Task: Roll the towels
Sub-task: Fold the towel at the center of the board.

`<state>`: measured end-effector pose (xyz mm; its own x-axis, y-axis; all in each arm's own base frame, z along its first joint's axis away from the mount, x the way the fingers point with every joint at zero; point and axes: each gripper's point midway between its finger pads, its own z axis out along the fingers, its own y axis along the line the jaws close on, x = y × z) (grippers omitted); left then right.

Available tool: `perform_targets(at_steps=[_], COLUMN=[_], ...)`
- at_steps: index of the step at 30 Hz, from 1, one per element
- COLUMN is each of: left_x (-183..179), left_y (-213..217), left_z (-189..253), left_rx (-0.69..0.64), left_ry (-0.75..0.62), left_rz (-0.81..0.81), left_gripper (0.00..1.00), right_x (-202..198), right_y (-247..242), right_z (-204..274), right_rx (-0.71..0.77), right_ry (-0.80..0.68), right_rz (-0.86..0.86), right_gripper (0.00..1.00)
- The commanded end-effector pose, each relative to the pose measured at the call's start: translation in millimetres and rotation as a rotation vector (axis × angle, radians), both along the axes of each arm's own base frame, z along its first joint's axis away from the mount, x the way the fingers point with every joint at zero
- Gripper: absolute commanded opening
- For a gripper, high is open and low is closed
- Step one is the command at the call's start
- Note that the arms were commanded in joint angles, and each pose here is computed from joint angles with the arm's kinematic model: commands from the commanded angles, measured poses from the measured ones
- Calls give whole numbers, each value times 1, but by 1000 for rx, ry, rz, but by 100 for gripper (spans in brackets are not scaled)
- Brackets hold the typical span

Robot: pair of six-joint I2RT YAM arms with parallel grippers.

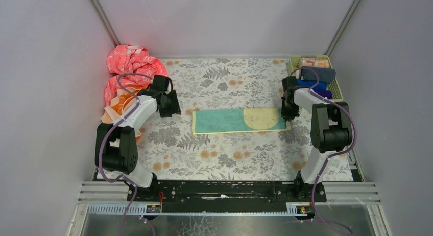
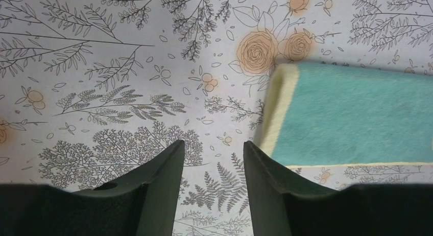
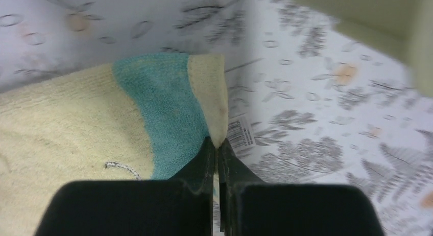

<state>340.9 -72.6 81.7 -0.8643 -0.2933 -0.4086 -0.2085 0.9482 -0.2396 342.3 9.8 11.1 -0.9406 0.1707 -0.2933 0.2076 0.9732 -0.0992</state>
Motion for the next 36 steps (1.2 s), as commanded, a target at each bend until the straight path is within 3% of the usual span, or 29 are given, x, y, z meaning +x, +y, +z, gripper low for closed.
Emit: perform_targets(at_steps=[1, 5, 12, 17, 27, 36], left_x=[-3, -4, -5, -7, -9, -11], left_y=[-4, -9, -15, -17, -22, -34], left_z=[6, 7, 5, 1, -1, -1], left_rx=[-24, -50, -79, -92, -122, -185], left_ry=[-14, -17, -7, 5, 10, 7], left_rz=[-30, -41, -52, -55, -61, -80], left_gripper=[46, 46, 46, 46, 49, 57], right_x=[8, 23, 20, 15, 7, -2], right_y=[-48, -35, 99, 181, 297, 356], right_z=[46, 70, 85, 93, 94, 94], right_rx=[-252, -201, 147, 334, 508, 624], right_ry=[-66, -136, -158, -152, -132, -117], right_rz=[-74, -13, 280, 356, 454, 460], right_gripper=[0, 0, 0, 0, 0, 0])
